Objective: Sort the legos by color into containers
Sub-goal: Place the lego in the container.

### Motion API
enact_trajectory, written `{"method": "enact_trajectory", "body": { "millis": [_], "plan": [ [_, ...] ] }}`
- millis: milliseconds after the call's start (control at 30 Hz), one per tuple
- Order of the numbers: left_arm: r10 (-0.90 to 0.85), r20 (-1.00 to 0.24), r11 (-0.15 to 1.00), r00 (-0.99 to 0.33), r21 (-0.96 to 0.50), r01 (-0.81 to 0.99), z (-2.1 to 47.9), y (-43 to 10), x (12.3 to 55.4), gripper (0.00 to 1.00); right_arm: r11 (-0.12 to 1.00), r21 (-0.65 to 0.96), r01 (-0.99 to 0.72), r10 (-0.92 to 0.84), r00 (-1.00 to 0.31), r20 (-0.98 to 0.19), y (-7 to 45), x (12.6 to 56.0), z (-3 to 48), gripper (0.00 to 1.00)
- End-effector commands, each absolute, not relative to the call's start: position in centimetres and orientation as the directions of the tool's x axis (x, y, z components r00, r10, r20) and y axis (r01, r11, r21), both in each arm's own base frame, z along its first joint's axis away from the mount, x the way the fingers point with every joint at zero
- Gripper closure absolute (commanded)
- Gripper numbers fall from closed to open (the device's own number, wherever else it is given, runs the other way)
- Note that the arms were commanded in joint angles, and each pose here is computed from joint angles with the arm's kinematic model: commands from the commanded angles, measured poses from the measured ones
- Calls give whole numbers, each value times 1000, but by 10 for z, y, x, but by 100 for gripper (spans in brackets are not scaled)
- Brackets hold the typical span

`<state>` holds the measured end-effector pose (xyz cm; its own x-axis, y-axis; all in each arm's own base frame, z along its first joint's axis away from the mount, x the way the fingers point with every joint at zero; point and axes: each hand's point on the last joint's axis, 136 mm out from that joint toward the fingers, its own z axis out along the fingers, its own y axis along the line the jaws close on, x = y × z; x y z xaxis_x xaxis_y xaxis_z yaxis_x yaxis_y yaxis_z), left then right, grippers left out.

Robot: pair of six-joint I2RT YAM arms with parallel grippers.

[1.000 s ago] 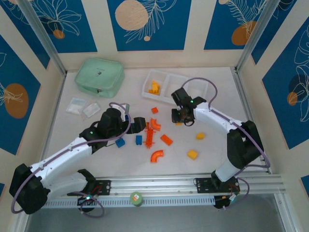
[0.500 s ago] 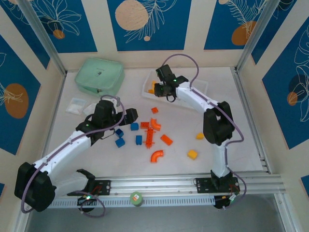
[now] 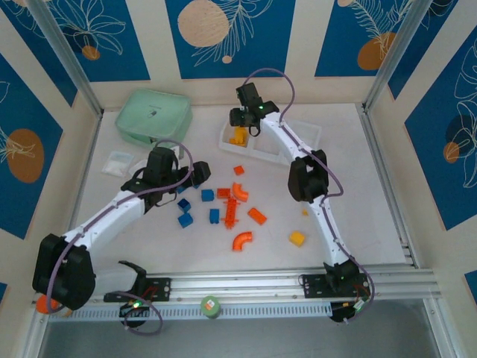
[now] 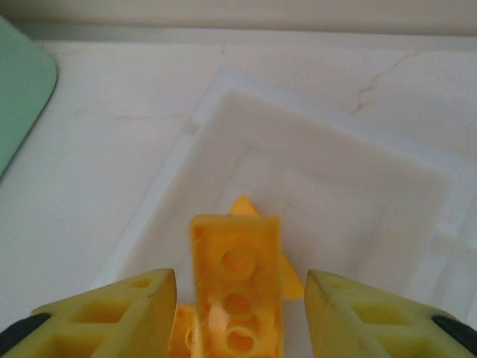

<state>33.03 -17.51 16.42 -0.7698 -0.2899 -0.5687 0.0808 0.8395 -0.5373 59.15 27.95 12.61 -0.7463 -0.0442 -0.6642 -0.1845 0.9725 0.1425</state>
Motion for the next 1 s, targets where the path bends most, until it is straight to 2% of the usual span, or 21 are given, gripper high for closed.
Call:
{"method": "enact_trajectory", "body": {
  "millis": [0, 200, 400, 733, 967],
  "plan": [
    [-271, -597, 829, -755, -543, 132, 180, -180, 339, 1, 966, 130, -223, -83, -747, -660, 282, 585, 140, 39],
    [-259, -593, 821, -762, -551, 149, 183, -185, 339, 1, 951, 161, -266, -82, -713, -696, 289, 564, 189, 36],
    [-248, -583, 800, -774, -573, 175, 190, -189, 330, 1, 941, 179, -287, -87, -716, -692, 282, 523, 214, 33],
    [-240, -563, 760, -791, -616, 207, 190, -199, 299, 1, 972, 164, -167, -31, -784, -619, 218, 429, 193, 27],
    [-223, -555, 745, -801, -627, 227, 181, -222, 277, 1, 981, 196, 2, 105, -851, -514, 148, 360, 162, 23]
  ]
}}
